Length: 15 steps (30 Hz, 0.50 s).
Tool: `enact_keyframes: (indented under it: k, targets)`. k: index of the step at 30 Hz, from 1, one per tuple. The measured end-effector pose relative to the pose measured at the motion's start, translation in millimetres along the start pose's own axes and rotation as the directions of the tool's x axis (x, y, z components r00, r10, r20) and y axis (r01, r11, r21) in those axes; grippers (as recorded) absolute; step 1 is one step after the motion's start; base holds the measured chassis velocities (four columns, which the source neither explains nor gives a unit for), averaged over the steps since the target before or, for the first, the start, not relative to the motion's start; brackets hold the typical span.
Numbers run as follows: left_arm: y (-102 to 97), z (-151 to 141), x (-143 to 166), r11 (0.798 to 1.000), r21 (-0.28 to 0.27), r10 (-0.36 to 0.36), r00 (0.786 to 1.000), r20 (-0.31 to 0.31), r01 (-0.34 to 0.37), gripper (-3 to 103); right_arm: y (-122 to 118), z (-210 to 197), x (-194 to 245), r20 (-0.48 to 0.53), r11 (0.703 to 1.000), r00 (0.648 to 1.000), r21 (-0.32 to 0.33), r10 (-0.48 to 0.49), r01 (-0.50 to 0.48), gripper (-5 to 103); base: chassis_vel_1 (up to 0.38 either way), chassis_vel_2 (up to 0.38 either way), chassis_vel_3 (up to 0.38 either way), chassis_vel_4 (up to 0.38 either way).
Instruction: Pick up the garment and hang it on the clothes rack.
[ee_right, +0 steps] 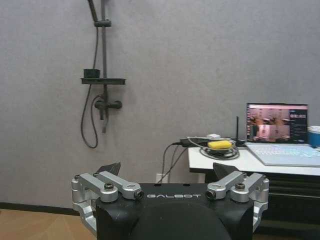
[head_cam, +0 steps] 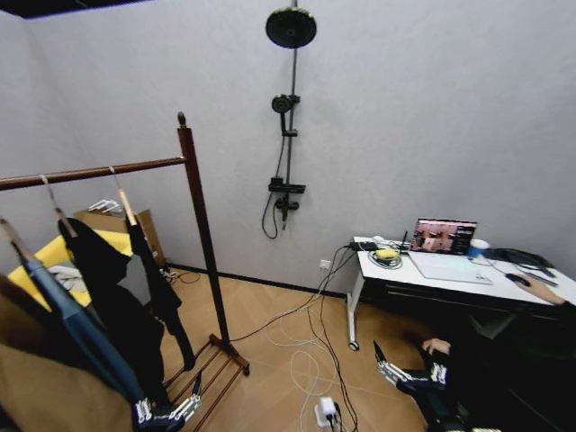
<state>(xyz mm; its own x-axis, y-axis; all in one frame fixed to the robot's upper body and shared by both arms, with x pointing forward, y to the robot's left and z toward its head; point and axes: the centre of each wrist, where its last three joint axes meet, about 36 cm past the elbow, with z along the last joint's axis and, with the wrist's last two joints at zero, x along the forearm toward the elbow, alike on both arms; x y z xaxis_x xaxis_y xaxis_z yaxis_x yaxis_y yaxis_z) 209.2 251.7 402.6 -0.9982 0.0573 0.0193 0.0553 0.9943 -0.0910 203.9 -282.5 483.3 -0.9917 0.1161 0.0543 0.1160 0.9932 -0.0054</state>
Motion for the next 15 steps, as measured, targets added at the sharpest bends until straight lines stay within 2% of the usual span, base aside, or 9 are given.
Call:
enact_keyframes:
  k: [15]
  targets:
    - [0.0, 0.0, 0.0, 1.0, 0.0, 0.0, 1.0, 0.0, 0.0, 100, 0.0, 0.0, 0.0, 0.0, 1.0, 1.0, 0.0, 0.0, 0.0, 100, -0.125, -0.132, -0.124, -0.125]
